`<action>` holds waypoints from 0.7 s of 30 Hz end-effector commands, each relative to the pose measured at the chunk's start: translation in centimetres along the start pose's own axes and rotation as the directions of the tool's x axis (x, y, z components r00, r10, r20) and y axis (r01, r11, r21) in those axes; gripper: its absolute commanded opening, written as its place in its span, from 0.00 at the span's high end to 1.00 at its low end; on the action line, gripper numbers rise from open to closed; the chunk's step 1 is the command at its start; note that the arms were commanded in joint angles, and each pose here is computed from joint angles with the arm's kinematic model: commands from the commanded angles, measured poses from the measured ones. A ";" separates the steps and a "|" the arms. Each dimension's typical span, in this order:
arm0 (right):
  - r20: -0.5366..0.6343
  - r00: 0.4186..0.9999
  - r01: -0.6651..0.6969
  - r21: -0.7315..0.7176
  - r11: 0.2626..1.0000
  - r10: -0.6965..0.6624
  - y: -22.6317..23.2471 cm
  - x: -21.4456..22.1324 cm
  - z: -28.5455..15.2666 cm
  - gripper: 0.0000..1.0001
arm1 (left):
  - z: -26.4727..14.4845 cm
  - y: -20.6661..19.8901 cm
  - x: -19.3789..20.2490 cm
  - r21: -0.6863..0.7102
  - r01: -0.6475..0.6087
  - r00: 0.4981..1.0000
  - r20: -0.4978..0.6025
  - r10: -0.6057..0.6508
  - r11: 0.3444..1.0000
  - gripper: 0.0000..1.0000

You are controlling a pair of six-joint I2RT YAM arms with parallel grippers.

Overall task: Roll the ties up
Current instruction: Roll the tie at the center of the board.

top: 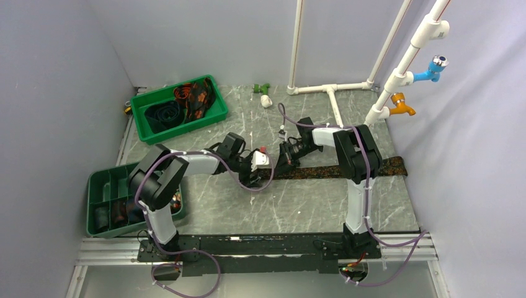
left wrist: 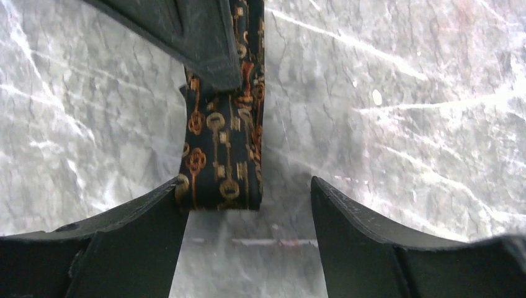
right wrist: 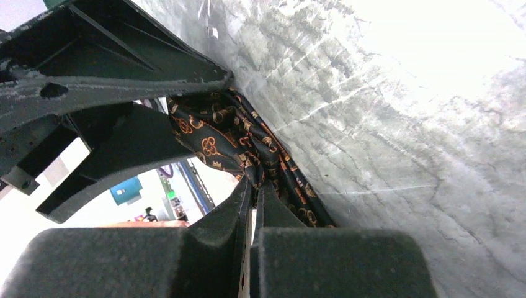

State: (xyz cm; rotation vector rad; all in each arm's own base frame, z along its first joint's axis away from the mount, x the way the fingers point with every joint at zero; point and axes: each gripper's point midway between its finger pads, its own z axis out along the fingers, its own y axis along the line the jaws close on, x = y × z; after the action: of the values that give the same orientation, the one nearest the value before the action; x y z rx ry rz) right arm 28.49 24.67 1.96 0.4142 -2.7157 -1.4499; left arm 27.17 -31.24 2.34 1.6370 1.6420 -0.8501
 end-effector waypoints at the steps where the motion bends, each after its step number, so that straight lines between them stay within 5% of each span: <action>1: -0.030 1.000 0.006 0.158 0.987 -0.002 -4.0 0.6 0.2 1.00 | -1.1 0.1 -0.4 -0.046 -0.014 0.999 0.038 0.016 0.999 0.26; 13: -0.059 0.998 -0.009 0.180 0.984 0.020 -4.9 1.0 0.5 1.00 | -1.0 1.0 -4.0 -0.064 -0.058 0.988 0.142 0.066 0.996 0.52; 21: -0.059 0.998 -0.010 0.148 0.989 0.019 -4.5 0.6 0.6 1.00 | 1.0 0.5 -7.5 -0.025 -0.049 0.982 0.182 0.053 0.998 0.58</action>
State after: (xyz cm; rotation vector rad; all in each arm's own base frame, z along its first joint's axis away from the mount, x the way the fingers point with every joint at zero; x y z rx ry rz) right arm 28.52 24.61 1.77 0.3859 -2.6815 -1.4163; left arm 27.58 -33.15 4.78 1.5565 1.5659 -0.8591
